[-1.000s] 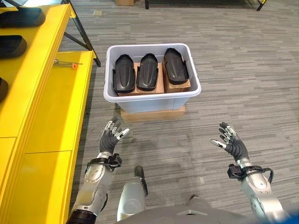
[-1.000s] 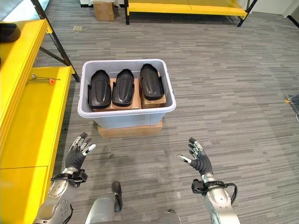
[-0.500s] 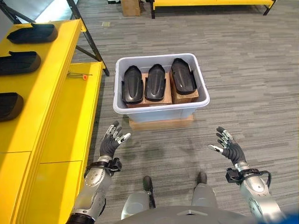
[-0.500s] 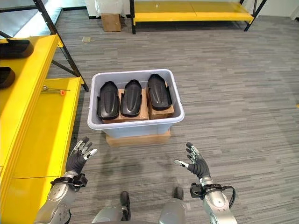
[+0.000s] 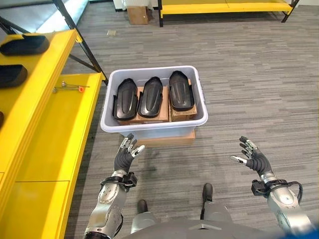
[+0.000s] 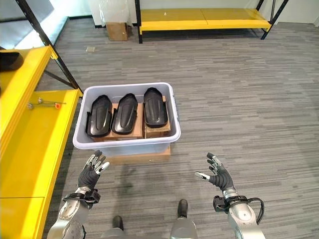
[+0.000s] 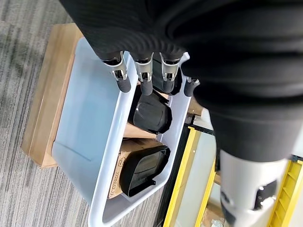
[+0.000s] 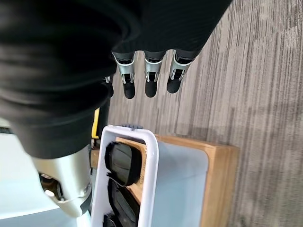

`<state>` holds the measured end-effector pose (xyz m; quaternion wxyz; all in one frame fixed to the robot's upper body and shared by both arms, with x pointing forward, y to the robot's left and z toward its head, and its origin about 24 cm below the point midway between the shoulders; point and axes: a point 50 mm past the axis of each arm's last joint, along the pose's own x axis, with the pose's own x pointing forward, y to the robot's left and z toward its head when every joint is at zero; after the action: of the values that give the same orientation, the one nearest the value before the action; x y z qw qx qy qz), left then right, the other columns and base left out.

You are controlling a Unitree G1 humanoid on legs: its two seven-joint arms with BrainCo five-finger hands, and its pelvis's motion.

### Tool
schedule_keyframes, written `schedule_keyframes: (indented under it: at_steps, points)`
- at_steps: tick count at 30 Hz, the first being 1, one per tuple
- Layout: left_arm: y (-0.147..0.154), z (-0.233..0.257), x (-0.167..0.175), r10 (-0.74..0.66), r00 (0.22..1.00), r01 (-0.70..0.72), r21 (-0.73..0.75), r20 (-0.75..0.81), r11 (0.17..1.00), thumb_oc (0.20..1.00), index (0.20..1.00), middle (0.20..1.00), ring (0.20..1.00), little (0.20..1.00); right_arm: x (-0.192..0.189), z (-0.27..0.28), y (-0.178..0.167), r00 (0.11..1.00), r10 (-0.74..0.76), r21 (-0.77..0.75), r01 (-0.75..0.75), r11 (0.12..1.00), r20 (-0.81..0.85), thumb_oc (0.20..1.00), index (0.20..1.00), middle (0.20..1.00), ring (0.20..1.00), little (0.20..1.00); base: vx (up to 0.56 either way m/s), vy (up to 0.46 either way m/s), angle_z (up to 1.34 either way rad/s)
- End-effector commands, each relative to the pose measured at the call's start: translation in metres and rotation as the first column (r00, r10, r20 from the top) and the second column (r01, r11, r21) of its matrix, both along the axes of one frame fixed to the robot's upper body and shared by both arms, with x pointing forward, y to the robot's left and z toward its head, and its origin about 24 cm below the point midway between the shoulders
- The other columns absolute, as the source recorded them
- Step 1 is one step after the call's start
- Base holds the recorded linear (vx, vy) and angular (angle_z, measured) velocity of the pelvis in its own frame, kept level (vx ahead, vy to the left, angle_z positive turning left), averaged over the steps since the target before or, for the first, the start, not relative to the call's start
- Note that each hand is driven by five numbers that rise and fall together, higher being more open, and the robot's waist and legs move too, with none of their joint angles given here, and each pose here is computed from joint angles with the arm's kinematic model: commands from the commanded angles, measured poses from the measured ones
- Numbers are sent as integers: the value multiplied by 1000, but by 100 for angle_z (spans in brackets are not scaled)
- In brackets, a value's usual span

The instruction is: Move parts from the plastic box to the shelf.

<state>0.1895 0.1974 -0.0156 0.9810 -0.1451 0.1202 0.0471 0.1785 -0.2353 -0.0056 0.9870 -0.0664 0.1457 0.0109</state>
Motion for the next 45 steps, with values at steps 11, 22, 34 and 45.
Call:
schedule_keyframes:
  at_steps: [11,22,34,45]
  points:
    - [10,25,10,-19,993,14,45,118,999,1000,1000,1000,1000,1000,11,25,-5,990,-29,18,27,999,140,1000,1000,1000,1000,1000,54,-182,12]
    - [11,24,9,-29,993,19,85,114,996,1000,1000,1000,1000,1000,4,18,-4,994,-24,4,23,1000,108,1000,1000,1000,1000,1000,269,199,-6]
    - [17,42,25,-38,983,13,135,179,991,1000,1000,1000,1000,1000,13,20,5,989,-47,46,41,998,138,1000,1000,1000,1000,1000,194,158,-9]
    - [20,41,22,-48,985,21,163,166,986,1000,1000,1000,1000,1000,13,16,6,992,-40,47,35,998,120,1000,1000,1000,1000,1000,103,96,4]
